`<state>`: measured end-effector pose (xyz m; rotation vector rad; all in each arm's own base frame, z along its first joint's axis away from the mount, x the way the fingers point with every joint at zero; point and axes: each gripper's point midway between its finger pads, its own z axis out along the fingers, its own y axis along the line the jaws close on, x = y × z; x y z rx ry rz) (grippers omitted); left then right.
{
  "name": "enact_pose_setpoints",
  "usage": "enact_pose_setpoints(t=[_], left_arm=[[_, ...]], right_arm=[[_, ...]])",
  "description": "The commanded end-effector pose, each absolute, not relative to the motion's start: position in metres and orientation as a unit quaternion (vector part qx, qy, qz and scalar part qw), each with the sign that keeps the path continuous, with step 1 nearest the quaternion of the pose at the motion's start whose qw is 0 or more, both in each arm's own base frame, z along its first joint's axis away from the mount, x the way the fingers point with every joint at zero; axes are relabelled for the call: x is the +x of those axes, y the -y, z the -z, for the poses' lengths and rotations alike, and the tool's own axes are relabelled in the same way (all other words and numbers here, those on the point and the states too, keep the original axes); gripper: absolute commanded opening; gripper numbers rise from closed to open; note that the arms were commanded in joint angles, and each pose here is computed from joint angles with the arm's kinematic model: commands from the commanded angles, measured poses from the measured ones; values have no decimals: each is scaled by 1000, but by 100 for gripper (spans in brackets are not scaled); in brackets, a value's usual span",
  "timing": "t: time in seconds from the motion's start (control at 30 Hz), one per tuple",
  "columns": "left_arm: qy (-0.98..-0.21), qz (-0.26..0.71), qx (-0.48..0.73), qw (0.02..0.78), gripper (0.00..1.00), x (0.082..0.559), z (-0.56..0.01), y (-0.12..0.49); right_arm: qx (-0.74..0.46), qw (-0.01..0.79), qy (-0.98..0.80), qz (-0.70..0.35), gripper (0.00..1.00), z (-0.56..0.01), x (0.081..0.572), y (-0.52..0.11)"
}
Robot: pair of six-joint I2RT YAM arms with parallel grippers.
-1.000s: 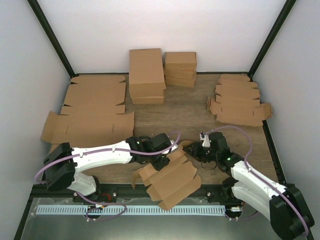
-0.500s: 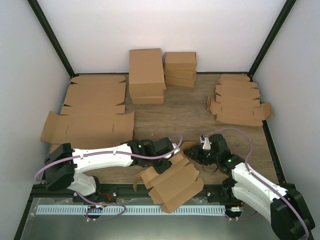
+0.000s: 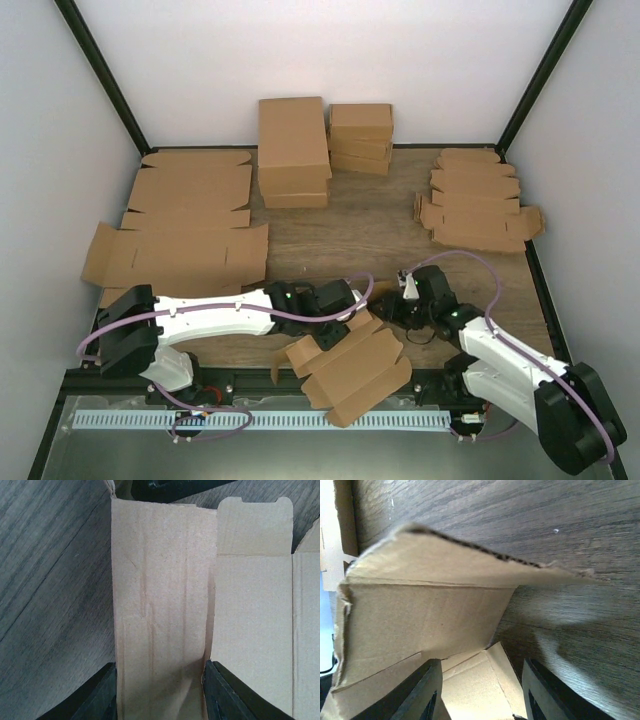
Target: Fold the paper box
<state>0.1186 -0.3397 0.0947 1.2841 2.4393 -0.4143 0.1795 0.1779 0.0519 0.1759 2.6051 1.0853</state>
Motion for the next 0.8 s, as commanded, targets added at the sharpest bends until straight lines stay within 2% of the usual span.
enact_pose_setpoints(t=[0.0, 0.07, 0.17, 0.6, 0.77], left_arm=[[-860, 155, 448, 187, 47, 121, -103, 350], [-860, 155, 449, 187, 47, 121, -103, 351], [-860, 157, 448, 187, 47, 121, -102, 353], [-864, 154, 443, 182, 46, 122, -94, 354], [-865, 153, 442, 181, 46, 122, -91, 355]], right_arm=[[40, 168, -911, -374, 48, -57, 184, -182], [37, 167, -913, -372, 54, -53, 182, -181], [32, 161, -909, -382, 54, -52, 178, -184], [29, 130, -882, -452, 30, -63, 157, -197], [35, 124, -878, -460, 26, -57, 150, -195]])
